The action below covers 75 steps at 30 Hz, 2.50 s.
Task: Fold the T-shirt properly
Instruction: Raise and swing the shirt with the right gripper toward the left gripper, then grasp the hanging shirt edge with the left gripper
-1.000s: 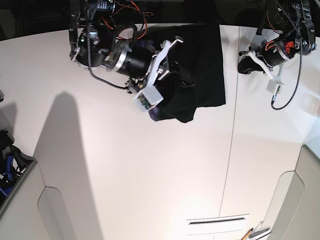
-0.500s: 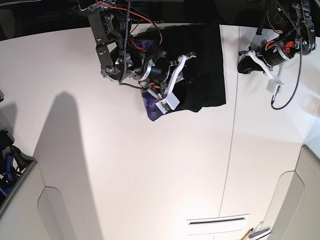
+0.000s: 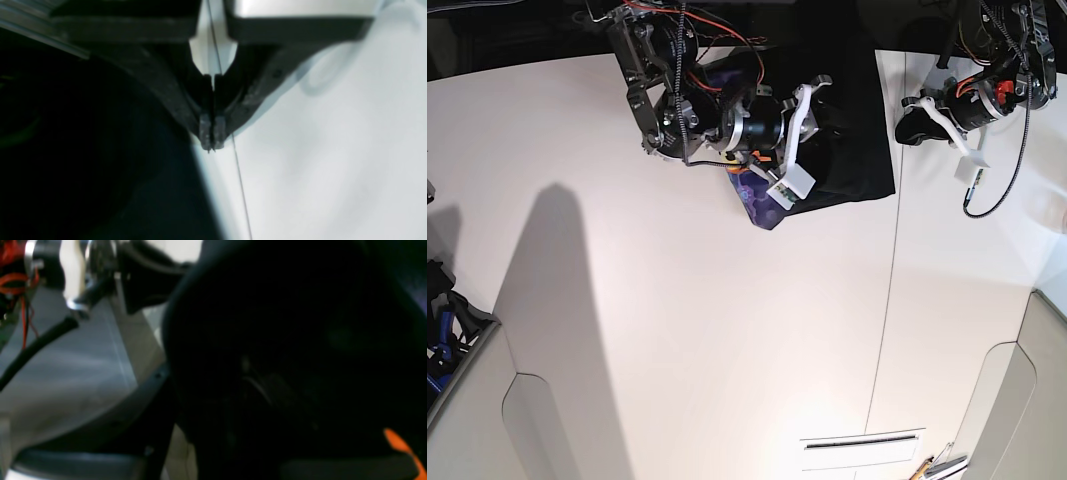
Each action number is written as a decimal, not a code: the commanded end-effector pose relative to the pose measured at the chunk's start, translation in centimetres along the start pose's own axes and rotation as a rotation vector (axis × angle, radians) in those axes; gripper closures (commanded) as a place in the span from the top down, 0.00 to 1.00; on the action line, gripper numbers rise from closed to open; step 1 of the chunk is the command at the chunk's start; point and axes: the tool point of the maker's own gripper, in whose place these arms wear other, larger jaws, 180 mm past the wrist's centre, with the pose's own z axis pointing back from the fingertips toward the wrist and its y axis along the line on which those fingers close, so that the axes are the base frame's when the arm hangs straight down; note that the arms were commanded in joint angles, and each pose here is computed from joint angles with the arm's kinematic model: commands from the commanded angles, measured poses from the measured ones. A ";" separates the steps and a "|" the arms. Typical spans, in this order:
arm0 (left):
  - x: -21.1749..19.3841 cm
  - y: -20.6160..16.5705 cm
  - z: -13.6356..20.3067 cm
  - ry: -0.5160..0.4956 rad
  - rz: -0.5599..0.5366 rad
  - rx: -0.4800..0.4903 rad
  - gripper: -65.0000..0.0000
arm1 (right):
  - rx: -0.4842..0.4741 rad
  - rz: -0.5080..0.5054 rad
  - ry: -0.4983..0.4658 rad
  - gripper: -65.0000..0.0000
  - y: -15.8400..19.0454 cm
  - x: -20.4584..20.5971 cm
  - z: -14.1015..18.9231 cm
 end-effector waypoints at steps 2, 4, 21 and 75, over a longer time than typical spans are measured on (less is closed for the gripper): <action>0.9 -0.3 0.4 -0.030 -0.031 -0.022 0.00 | 0.028 0.057 -0.020 0.22 1.5 1.2 -0.4; 0.9 -0.5 0.4 -0.027 -0.038 -0.029 0.00 | 0.021 0.088 -0.001 0.22 2.1 1.1 -1.0; 0.7 -0.7 0.3 -0.023 -0.032 -0.037 0.14 | 0.068 0.159 0.006 0.28 3.8 3.0 -1.3; 5.3 -1.7 4.6 -0.205 -0.037 -0.124 0.14 | -0.202 0.342 -0.127 0.15 -1.6 10.4 4.3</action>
